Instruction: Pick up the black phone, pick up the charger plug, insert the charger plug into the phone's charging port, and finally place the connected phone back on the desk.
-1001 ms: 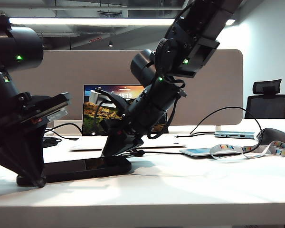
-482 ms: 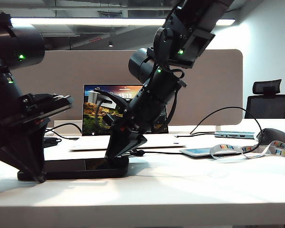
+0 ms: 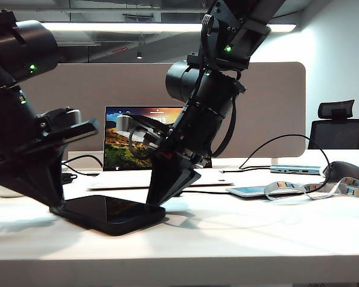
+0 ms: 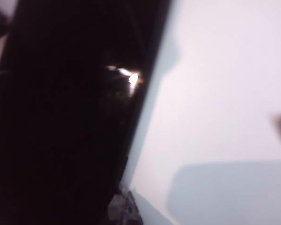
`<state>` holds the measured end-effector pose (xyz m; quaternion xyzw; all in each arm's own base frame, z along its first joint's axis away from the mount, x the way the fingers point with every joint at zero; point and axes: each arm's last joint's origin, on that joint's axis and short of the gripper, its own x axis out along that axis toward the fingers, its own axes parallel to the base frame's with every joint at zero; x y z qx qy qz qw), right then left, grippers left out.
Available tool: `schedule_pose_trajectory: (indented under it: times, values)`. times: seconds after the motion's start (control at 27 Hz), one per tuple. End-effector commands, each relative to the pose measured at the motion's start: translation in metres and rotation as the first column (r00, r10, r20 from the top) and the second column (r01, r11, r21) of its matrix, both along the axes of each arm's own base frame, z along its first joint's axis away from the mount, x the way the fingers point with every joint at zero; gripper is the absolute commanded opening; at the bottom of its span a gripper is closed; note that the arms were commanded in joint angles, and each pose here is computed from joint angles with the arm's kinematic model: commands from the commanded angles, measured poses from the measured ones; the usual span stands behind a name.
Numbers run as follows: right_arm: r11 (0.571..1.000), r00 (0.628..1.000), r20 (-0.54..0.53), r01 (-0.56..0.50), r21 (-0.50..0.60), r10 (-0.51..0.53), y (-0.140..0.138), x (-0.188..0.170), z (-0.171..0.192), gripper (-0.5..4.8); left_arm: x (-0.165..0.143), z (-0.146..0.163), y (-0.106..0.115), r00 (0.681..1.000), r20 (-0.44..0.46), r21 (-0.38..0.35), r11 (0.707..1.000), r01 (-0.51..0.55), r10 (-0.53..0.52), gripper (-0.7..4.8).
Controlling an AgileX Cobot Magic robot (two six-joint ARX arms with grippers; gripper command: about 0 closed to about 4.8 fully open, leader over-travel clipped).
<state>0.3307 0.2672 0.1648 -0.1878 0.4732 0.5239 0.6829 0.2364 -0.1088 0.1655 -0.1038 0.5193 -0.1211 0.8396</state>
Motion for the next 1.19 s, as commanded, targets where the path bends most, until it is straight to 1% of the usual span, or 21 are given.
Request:
schedule_pose_trajectory:
  times: [0.04,0.11,0.22,0.44,0.52,0.67,0.74,0.78,0.82,0.89,0.93,0.96,1.04,1.11,1.19]
  values:
    - [0.998,0.997,-0.061,-0.037,0.051,0.04,0.001,-0.004,0.004,-0.05,0.004,0.003,-0.002,0.999,0.044,-0.03,0.999,-0.02,0.021,-0.06]
    - [0.996,0.995,-0.09,-0.047,0.07,0.053,0.001,-0.006,0.004,-0.05,0.005,0.004,-0.002,0.998,0.051,-0.032,0.999,-0.02,0.021,-0.06]
    - [0.997,0.995,-0.089,-0.044,0.065,0.05,0.001,-0.006,0.004,-0.05,0.005,0.004,-0.002,0.998,0.052,-0.032,0.999,-0.019,0.021,-0.06]
    - [1.0,1.0,-0.013,-0.006,0.021,0.006,-0.003,0.0,0.015,-0.05,0.001,0.012,0.0,0.998,0.057,-0.047,0.998,-0.029,0.032,-0.05]
    - [1.0,1.0,0.026,0.012,0.022,-0.012,-0.007,0.003,0.022,-0.05,-0.002,0.019,0.001,0.996,0.069,-0.069,0.997,-0.047,0.052,-0.06]
    - [0.998,0.997,0.067,0.031,0.057,-0.035,-0.014,0.006,0.038,-0.05,-0.012,0.038,0.006,0.992,0.099,-0.12,0.99,-0.071,0.083,-0.06]
    - [0.997,0.996,0.08,0.038,0.07,-0.043,-0.017,0.006,0.045,-0.05,-0.017,0.047,0.009,0.992,0.089,-0.178,0.981,-0.073,0.09,-0.02]
    - [0.997,0.995,0.084,0.039,0.072,-0.045,-0.018,0.006,0.047,-0.05,-0.019,0.05,0.01,0.993,0.077,-0.206,0.976,-0.077,0.094,0.18]
    - [0.996,0.995,0.086,0.039,0.075,-0.046,-0.019,0.006,0.049,-0.05,-0.022,0.052,0.011,0.993,0.067,-0.231,0.969,-0.081,0.099,0.82]
    - [0.996,0.995,0.086,0.042,0.075,-0.048,-0.019,0.006,0.05,-0.05,-0.023,0.056,0.014,0.994,0.061,-0.269,0.961,-0.067,0.087,2.36]
    - [0.996,0.995,0.08,0.046,0.074,-0.052,-0.02,0.006,0.05,-0.05,-0.023,0.058,0.016,0.996,0.053,-0.299,0.953,-0.051,0.07,3.3]
    - [0.996,0.996,0.072,0.055,0.073,-0.06,-0.02,0.005,0.05,-0.05,-0.023,0.058,0.016,0.998,0.044,-0.322,0.946,-0.036,0.053,3.85]
    - [0.995,0.995,0.061,0.07,0.074,-0.074,-0.02,0.005,0.05,-0.05,-0.023,0.057,0.018,0.999,0.024,-0.355,0.935,-0.018,0.028,4.42]
    - [0.995,0.995,0.066,0.07,0.078,-0.075,-0.02,0.006,0.05,-0.05,-0.023,0.055,0.019,1.0,0.015,-0.357,0.934,-0.02,0.027,4.79]
    - [0.994,0.994,0.076,0.069,0.085,-0.076,-0.019,0.007,0.05,-0.05,-0.024,0.052,0.02,1.0,0.008,-0.356,0.934,-0.024,0.028,4.79]
